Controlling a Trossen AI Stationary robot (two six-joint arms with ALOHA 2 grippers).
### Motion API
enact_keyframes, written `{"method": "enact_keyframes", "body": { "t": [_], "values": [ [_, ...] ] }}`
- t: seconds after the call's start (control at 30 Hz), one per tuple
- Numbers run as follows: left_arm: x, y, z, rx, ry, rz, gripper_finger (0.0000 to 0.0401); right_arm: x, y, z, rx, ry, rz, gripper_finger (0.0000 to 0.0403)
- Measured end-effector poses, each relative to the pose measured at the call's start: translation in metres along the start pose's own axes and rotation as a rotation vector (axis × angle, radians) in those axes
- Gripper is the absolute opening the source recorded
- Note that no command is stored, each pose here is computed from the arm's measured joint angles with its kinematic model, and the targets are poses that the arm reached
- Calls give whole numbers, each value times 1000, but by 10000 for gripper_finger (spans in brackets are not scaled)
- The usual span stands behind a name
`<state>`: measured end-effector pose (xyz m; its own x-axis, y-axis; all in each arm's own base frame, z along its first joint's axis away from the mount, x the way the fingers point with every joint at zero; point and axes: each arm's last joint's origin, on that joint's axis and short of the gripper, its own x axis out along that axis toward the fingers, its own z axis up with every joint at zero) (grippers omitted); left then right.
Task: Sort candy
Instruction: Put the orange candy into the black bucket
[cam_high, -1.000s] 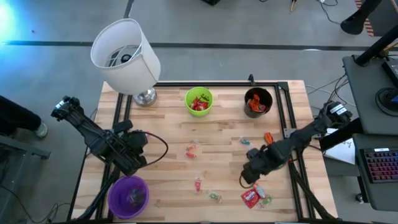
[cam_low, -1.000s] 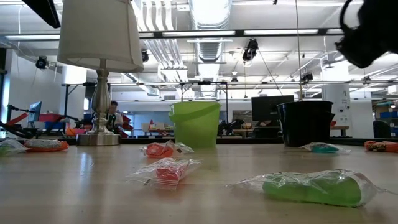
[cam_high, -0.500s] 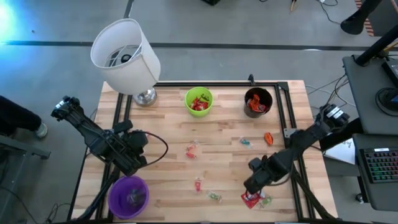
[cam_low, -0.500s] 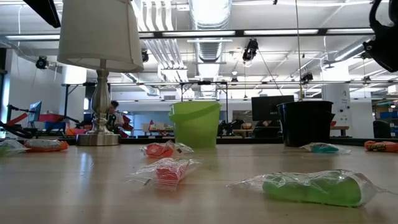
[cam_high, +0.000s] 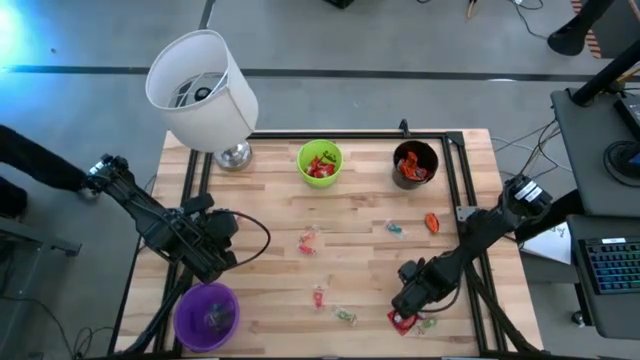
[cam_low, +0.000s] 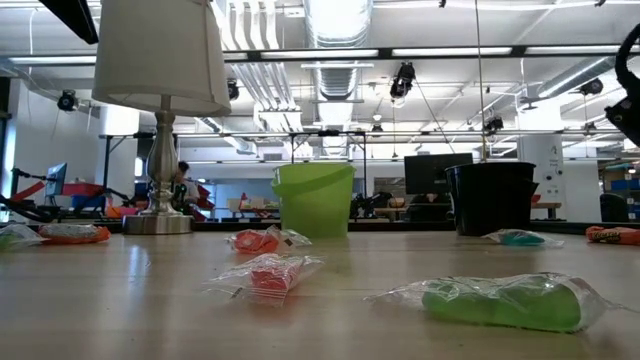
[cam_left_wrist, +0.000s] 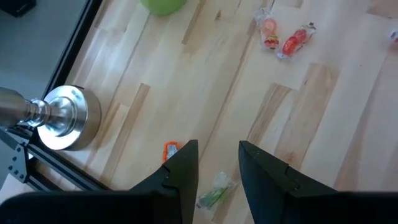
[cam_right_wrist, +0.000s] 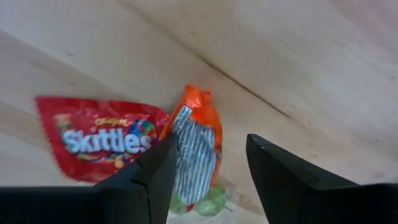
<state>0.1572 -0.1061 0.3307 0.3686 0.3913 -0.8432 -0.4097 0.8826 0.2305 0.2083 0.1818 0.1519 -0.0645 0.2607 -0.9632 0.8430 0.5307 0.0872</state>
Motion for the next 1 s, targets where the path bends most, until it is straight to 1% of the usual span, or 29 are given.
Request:
{"method": "enact_keyframes", "body": {
  "t": [0.1, 0.2, 0.33, 0.47, 0.57, 0.67, 0.83, 1.0],
  "values": [
    [0, 0, 0, 1, -1, -2, 98, 5, 0, 1, 5, -2, -20, 173],
    [0, 0, 0, 2, -1, -1, 98, 10, 1, 2, 13, -3, -37, 151],
    [0, 0, 0, 2, -1, -1, 98, 11, 1, 3, 15, -3, -41, 106],
    [0, 0, 0, 3, -1, -1, 98, 5, 0, 1, 12, -1, -26, 53],
    [0, 0, 0, 3, 0, -1, 98, 1, -1, 0, 18, -3, -11, 25],
    [0, 0, 0, 3, 0, -1, 98, -4, -2, 0, 37, -7, 7, 16],
    [0, 0, 0, 3, -1, -1, 97, -12, 0, -2, 63, -31, 44, 17],
    [0, 0, 0, 3, 0, -1, 97, -33, 4, 0, 112, -181, 143, 17]
  ]
}}
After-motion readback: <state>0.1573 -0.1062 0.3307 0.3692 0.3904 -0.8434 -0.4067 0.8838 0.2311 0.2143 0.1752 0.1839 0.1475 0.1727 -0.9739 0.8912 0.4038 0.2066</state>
